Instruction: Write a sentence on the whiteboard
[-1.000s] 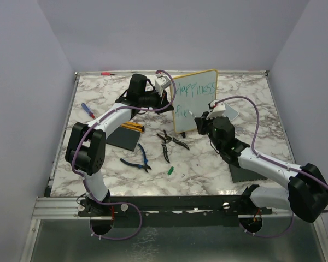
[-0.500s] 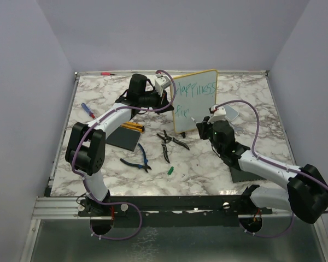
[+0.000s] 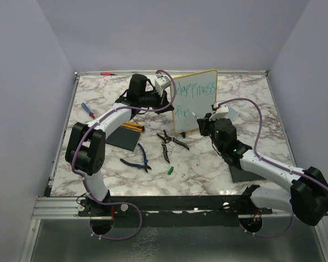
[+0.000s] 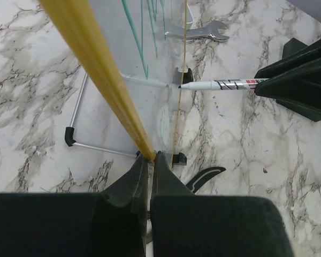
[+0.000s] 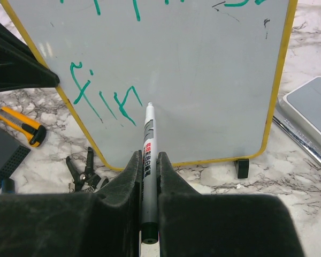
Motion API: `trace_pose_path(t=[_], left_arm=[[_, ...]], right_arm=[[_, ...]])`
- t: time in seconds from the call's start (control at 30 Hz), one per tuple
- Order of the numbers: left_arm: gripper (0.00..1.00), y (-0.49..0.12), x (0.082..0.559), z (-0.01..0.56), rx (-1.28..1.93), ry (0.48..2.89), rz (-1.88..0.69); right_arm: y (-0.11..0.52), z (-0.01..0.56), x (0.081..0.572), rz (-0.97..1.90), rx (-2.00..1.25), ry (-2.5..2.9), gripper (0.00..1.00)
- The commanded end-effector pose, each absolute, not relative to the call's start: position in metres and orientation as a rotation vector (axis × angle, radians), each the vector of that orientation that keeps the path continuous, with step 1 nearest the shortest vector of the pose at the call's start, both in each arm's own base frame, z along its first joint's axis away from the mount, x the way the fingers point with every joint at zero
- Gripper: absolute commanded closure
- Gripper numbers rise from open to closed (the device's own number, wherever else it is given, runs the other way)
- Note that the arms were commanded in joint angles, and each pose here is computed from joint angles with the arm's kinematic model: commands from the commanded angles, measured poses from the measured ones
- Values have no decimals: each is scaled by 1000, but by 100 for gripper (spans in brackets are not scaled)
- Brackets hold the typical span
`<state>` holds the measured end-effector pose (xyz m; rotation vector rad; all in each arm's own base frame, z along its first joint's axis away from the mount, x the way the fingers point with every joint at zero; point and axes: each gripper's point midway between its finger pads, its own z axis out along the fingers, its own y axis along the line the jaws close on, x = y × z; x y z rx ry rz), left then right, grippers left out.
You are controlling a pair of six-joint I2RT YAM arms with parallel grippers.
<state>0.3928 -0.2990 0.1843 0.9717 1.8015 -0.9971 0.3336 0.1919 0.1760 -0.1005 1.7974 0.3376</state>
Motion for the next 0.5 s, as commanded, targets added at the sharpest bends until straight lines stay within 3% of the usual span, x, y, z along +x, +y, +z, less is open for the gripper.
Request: trace_pose_path(t=[0.0,0.47], left_arm=[[100,-296,386,181,1009,1799,-964],[100,-296,386,182,1010,1797,-967]], right_arm=[[181,192,343,287,-35,1756,99],[186,204,354,269,-55,1719,99]])
